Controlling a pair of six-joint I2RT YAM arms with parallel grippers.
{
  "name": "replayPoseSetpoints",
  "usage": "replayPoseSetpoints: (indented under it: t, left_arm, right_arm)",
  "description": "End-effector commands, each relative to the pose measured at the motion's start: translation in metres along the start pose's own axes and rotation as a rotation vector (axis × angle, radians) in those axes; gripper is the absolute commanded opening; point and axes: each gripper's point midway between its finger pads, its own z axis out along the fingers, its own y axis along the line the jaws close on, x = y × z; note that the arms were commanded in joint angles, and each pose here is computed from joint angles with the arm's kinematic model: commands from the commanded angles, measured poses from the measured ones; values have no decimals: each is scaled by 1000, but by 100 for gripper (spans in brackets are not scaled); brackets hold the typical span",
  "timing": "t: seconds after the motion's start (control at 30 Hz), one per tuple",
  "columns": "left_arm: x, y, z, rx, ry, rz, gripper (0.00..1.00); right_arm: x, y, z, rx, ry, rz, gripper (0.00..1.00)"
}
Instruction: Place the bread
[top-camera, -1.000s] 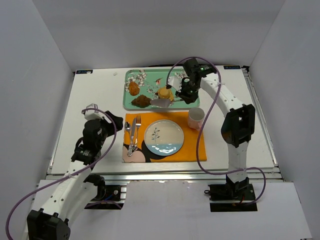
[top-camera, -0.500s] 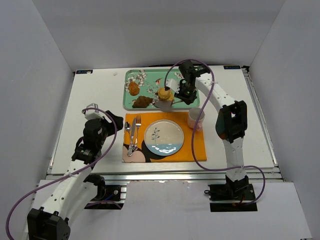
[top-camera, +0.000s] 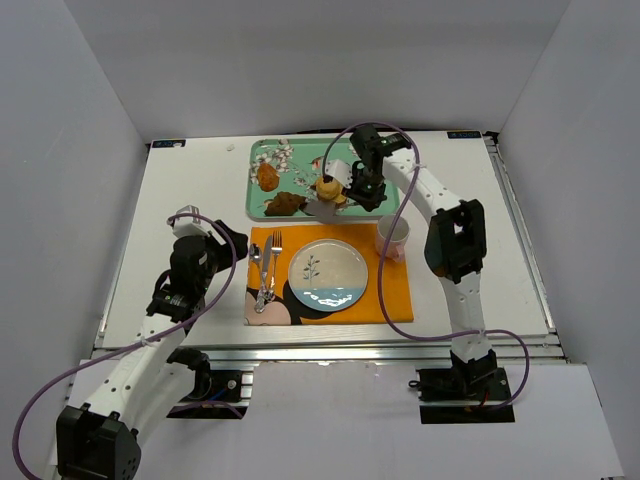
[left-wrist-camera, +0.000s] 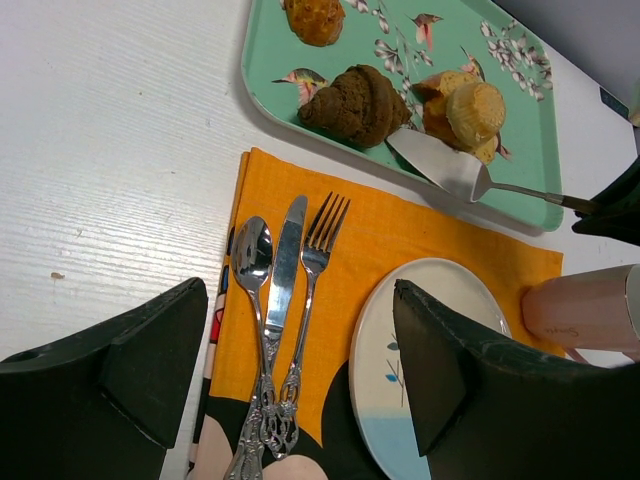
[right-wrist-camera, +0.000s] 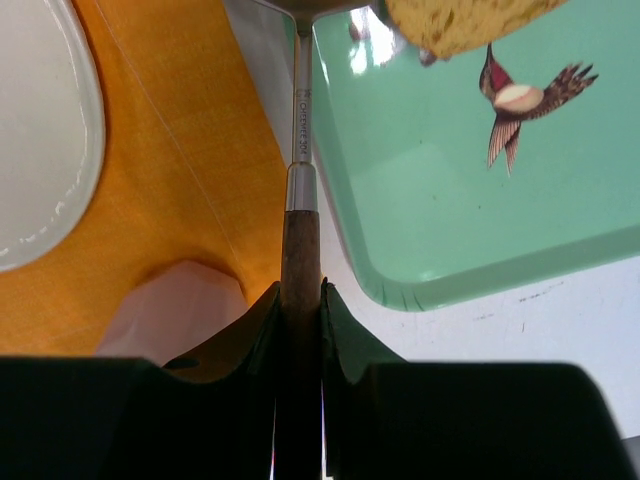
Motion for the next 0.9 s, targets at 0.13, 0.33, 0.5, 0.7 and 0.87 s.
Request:
replayPoseSetpoints:
  t: [0.13, 0.33, 0.5, 0.7, 0.87]
  left_arm:
    - [-13, -4, -4, 5, -38, -9, 84]
    - [-14, -5, -4, 2, -31, -13, 84]
    - [-16, -6, -4, 2, -31, -17, 84]
    - [-17, -8, -5, 5, -33, -31, 84]
    - [-18, -9, -6, 7, -38, -46, 84]
  right_arm:
    - [-41, -5, 9, 24, -108, 19, 0]
    - [-58, -7, 17, 40, -161, 30, 0]
    - [-76, -6, 24, 46, -206, 37, 0]
    - [-94, -7, 33, 54, -261, 39, 0]
    - [-101, -4, 44, 40, -292, 47, 0]
